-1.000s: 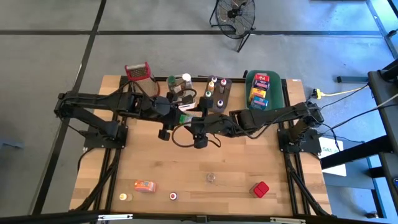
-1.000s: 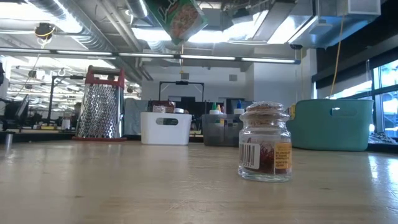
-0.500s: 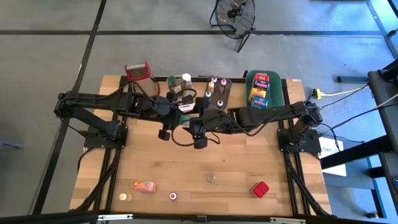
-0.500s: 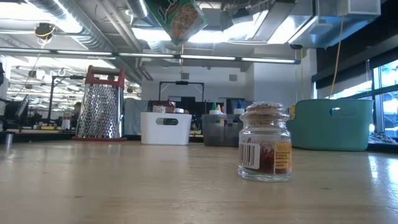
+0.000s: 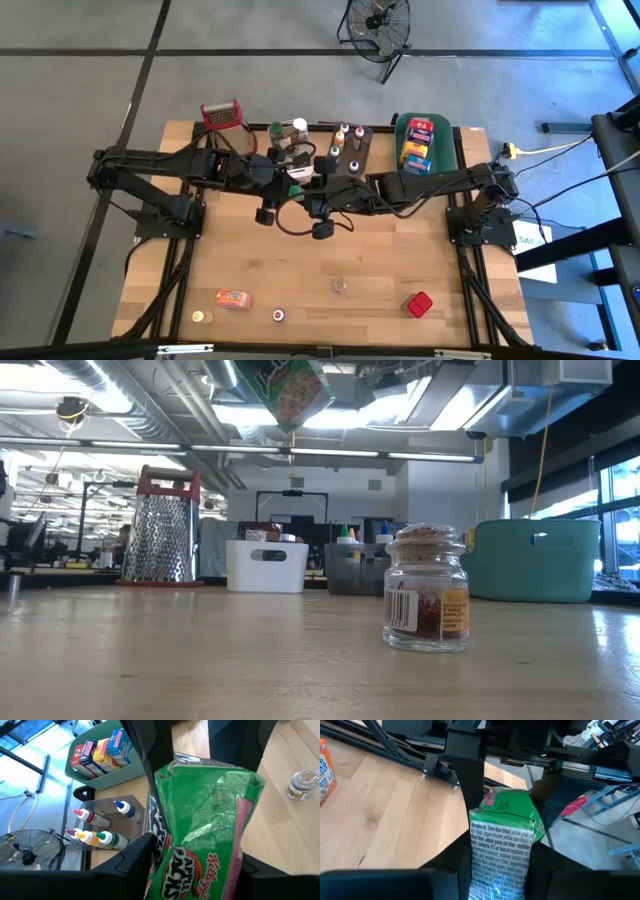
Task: Pick & Place Kitchen Items
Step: Put the green cereal box into the green bin
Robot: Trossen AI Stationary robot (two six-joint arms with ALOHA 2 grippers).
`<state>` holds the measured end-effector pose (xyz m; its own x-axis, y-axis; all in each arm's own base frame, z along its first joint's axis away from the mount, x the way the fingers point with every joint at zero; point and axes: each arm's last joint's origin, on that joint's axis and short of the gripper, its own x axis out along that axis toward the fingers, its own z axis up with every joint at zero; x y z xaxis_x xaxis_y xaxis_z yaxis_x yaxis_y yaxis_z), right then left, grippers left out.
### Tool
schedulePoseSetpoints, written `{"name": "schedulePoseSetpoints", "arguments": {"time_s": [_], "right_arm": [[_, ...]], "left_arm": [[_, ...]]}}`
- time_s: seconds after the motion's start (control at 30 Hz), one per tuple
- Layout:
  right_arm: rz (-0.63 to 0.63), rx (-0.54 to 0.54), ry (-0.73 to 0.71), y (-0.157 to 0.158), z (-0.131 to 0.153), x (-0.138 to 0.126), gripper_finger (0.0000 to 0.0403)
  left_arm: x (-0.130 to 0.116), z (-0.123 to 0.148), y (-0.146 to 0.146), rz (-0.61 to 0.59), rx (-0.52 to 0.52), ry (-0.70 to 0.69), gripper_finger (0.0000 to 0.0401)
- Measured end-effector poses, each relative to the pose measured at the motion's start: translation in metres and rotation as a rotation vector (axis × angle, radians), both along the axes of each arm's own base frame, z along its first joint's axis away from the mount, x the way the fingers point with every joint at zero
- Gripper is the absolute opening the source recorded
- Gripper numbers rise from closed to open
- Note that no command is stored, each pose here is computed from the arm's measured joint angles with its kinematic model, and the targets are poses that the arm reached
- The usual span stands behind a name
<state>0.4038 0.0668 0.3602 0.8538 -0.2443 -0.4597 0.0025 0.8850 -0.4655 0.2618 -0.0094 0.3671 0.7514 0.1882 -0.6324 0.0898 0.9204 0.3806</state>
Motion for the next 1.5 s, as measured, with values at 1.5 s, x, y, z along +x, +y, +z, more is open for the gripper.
{"name": "schedulePoseSetpoints", "arguments": {"time_s": [1.5], "right_arm": [[-0.703,0.213,-0.165,-0.039,0.012,-0.303,0.0120]], "left_arm": [[-0.011,-0.056,0.040,0.112,-0.135,0.247,0.0251]]}}
